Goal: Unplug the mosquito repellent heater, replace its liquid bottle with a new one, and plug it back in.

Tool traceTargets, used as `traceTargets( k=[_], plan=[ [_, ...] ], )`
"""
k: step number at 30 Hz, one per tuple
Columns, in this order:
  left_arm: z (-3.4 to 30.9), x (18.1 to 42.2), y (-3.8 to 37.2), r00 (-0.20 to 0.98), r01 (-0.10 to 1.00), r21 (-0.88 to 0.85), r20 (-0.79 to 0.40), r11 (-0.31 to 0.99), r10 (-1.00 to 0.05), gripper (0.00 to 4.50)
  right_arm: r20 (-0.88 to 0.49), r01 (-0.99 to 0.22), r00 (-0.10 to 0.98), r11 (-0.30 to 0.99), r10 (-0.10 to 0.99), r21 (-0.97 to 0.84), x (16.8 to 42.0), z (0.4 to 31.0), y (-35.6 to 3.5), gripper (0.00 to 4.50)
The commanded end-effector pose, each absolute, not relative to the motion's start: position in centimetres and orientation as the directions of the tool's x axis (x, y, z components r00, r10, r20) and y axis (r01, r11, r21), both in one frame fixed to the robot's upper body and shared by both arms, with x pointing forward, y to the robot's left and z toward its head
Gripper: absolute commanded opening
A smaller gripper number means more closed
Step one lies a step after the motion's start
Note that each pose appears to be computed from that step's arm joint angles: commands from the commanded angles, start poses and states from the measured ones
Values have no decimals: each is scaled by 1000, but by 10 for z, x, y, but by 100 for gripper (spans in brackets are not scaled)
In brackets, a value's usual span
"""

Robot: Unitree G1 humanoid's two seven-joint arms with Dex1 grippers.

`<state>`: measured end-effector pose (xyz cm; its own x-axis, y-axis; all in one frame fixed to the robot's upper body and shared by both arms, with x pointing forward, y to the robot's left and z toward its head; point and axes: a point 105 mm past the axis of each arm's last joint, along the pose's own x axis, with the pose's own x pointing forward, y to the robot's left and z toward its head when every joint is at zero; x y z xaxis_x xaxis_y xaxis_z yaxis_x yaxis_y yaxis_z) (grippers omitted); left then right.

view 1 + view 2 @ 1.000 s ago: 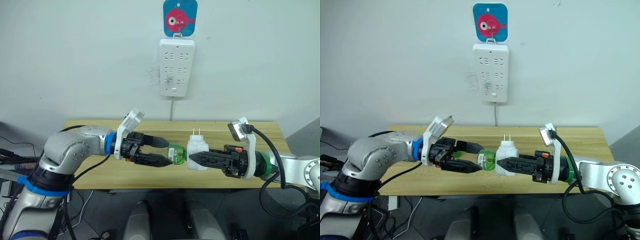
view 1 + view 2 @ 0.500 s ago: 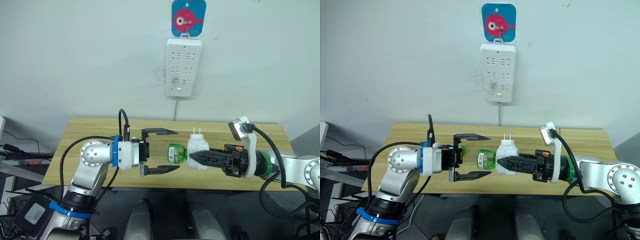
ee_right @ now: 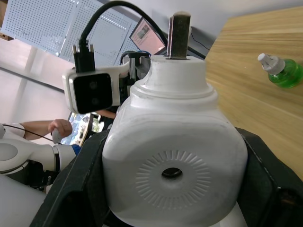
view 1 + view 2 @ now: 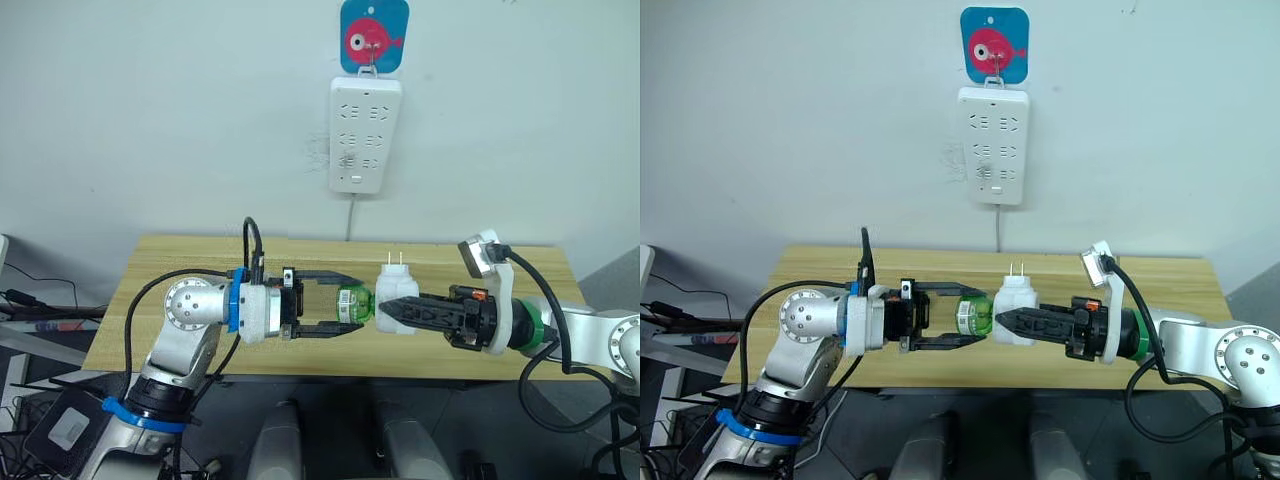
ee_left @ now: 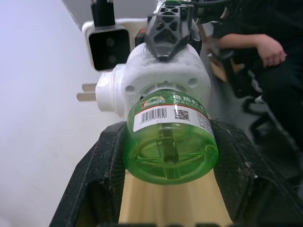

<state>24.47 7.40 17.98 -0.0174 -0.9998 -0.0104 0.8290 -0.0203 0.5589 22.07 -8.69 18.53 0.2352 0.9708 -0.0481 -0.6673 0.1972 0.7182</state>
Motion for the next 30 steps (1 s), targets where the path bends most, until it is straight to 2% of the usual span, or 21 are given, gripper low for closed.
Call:
traceTargets(
  k=[1,2,3,5,13,15,20,23,24,26,28,30],
  plan=[
    [187,269,86,56,979,-192,-70,69,-996,225,-13,-699,197,149,980,699,215,197,-85,303],
    [188,263,93,-12,932,-363,-96,24,-995,225,-12,-699,197,148,980,700,215,197,-85,303],
    [191,257,98,-65,900,-435,-98,-16,-993,225,-12,-700,195,148,981,699,215,197,-84,303],
    [193,254,107,-98,858,-513,-127,-20,-987,225,-11,-700,193,146,981,699,215,197,-84,303],
    [188,257,98,-67,884,-467,-174,23,-983,225,-6,-696,197,144,980,703,214,197,-83,303],
    [183,254,98,-77,901,-434,-194,15,-978,301,-6,-694,200,146,980,705,214,197,-83,303],
    [167,245,107,-90,951,-309,-279,0,-956,450,-4,-691,208,150,978,708,214,197,-84,303],
    [154,243,116,-72,969,-248,-327,13,-942,450,-4,-690,211,151,978,708,214,197,-85,303],
    [151,245,117,-46,982,-190,-332,19,-942,450,-4,-689,212,152,977,708,213,197,-85,303],
    [146,253,116,42,998,48,-342,28,-939,450,-4,-689,213,153,977,708,214,197,-85,303],
    [156,259,107,123,946,323,-230,43,-965,450,-3,-689,215,154,977,708,214,196,-85,303],
    [169,254,98,119,860,508,-105,49,-987,450,-3,-689,215,154,977,708,214,196,-85,303]
  ],
)
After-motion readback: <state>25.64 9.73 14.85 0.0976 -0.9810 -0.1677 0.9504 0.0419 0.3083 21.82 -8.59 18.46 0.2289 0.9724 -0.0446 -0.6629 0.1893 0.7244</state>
